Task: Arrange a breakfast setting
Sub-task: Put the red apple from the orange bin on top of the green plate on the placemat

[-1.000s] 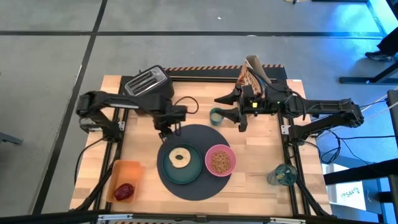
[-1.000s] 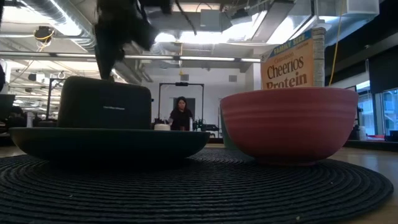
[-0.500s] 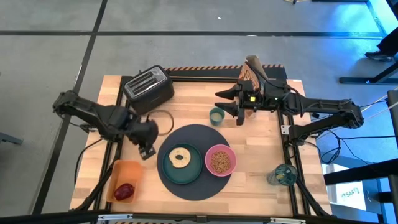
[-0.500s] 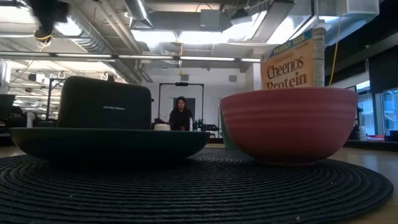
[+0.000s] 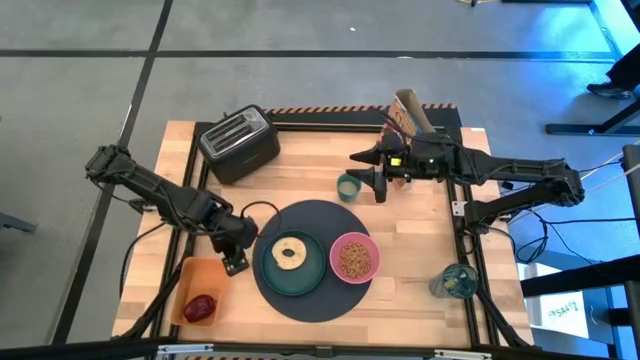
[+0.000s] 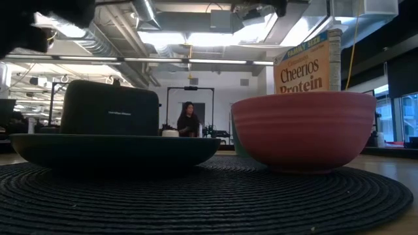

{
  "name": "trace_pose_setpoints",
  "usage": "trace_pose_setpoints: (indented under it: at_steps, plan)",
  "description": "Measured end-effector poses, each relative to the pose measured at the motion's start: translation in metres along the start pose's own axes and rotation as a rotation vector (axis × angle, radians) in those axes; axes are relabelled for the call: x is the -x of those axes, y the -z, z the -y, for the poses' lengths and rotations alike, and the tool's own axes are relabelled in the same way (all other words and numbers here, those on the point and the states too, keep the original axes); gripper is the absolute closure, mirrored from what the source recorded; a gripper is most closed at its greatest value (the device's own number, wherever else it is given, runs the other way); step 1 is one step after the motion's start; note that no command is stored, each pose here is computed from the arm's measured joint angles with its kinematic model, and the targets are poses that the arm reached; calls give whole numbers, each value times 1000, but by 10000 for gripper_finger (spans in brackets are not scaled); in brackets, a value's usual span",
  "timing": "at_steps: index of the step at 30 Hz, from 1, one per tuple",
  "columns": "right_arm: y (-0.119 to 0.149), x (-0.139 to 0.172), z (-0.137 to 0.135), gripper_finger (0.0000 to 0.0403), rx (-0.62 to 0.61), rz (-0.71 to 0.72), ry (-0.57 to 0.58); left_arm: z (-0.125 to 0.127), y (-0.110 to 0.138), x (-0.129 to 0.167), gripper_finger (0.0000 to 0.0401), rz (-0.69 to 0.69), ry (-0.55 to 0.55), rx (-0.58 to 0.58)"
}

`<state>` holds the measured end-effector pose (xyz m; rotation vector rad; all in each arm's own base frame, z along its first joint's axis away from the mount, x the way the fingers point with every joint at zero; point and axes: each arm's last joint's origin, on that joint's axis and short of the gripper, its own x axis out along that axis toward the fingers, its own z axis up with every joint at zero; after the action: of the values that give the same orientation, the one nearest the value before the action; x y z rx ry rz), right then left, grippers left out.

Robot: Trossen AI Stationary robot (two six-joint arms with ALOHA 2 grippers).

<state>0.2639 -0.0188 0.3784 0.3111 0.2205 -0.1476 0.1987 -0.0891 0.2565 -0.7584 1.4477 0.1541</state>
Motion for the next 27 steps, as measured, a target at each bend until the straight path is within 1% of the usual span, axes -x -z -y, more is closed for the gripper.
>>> trace_pose_setpoints:
  at_steps: [6, 9, 14, 19, 27]
  plan:
    - [9, 1, 3, 185, -28, -88, 27, -3, 18, -16, 242, -203, 29, -31]
    - [10, 1, 3, 185, -29, -102, 35, -5, 26, -20, 242, -271, 16, -43]
    - [10, 1, 3, 185, -28, -98, 47, -11, 30, -32, 242, -243, -34, -65]
    - [10, 1, 4, 185, -27, -95, 60, -18, 38, -53, 242, -244, -20, -125]
    - [13, 1, 5, 185, -37, -126, 71, -19, 51, -73, 242, -221, 21, -215]
